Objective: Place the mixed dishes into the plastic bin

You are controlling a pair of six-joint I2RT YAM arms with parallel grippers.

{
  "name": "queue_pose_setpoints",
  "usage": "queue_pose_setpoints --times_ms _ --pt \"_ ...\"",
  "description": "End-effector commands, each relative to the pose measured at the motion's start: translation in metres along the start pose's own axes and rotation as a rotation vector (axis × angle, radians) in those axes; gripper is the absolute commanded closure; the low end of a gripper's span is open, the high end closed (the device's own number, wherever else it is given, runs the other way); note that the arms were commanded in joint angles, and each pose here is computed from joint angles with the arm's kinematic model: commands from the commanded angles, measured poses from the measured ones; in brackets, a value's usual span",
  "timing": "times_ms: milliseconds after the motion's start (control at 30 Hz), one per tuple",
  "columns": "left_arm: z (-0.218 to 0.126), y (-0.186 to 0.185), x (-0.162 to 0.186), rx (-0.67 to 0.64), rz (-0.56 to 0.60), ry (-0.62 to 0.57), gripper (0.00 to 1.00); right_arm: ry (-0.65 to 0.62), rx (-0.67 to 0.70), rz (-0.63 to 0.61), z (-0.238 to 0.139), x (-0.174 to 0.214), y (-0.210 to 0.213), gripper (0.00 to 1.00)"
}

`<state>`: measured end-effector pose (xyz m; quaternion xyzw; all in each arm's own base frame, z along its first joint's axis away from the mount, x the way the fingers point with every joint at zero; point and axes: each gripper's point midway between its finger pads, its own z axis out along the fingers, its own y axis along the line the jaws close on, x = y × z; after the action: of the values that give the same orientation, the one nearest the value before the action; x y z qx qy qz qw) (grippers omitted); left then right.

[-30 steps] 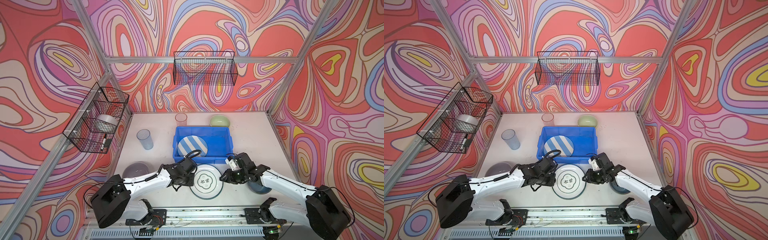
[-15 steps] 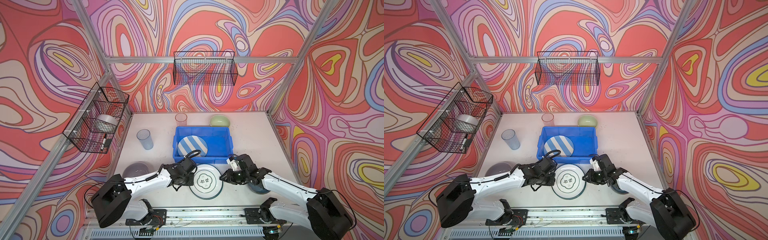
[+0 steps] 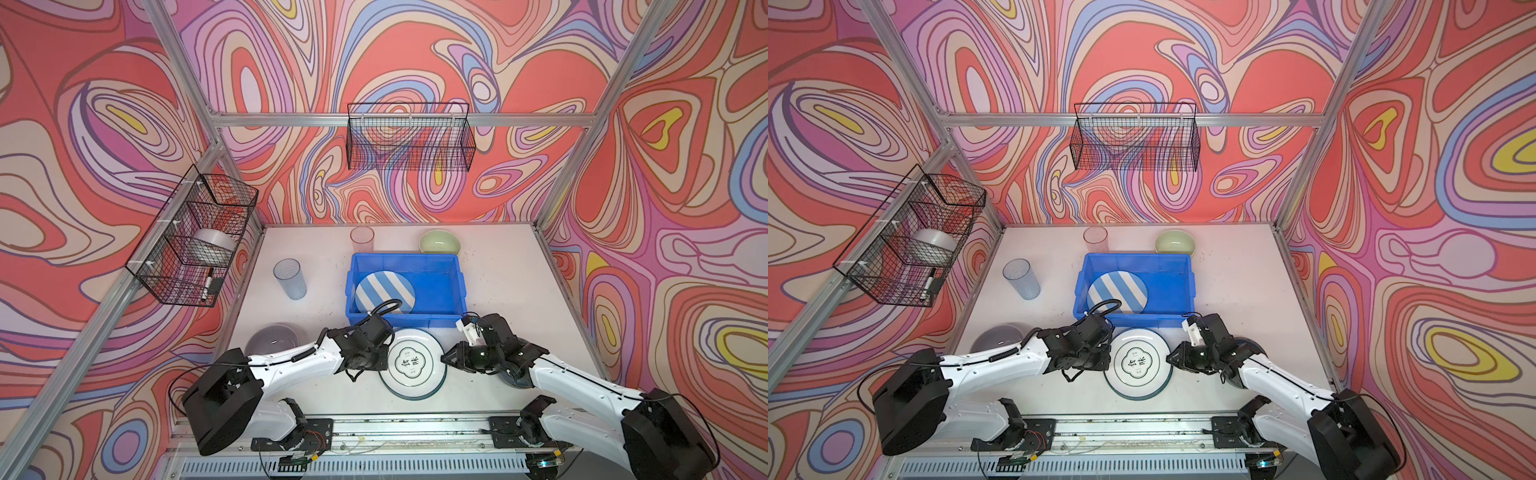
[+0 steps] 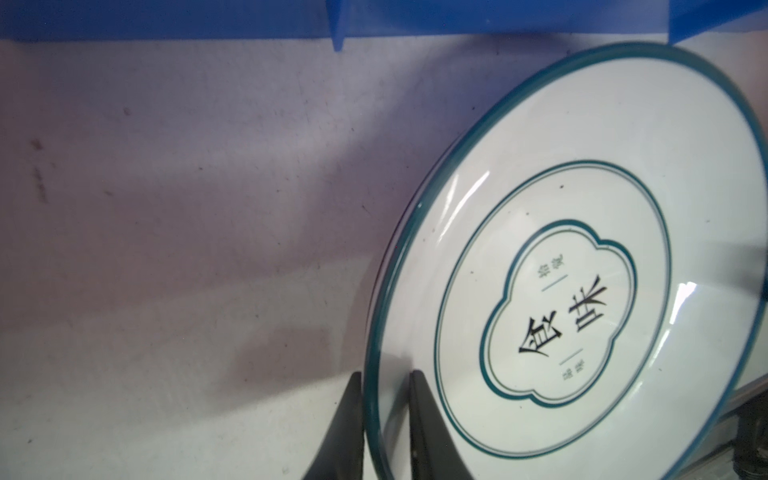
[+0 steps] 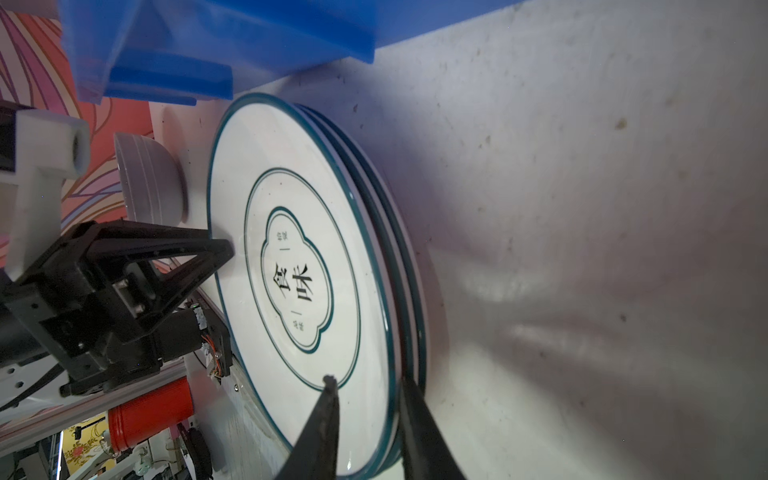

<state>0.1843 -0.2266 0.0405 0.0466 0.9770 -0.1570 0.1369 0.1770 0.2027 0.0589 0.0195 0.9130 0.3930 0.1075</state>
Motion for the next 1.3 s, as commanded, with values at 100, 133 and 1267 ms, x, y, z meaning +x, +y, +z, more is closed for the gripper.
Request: queue_pose_setpoints --times_ms 100,133,1267 --pt "0.013 -0.022 0.014 0.088 0.061 0.062 0.81 -0.011 -0.218 -0.136 -0.009 -0.006 0.053 0.74" --pt "0.013 -0.022 0.014 0.087 0.062 0.063 0.81 -0.011 -0.222 -0.139 -0.009 -0.006 0.053 0.74" --pt "0.011 -0.019 0.014 0.076 0.063 0.059 0.81 -0.095 -0.304 -0.186 -0.019 -0.018 0.072 0.74"
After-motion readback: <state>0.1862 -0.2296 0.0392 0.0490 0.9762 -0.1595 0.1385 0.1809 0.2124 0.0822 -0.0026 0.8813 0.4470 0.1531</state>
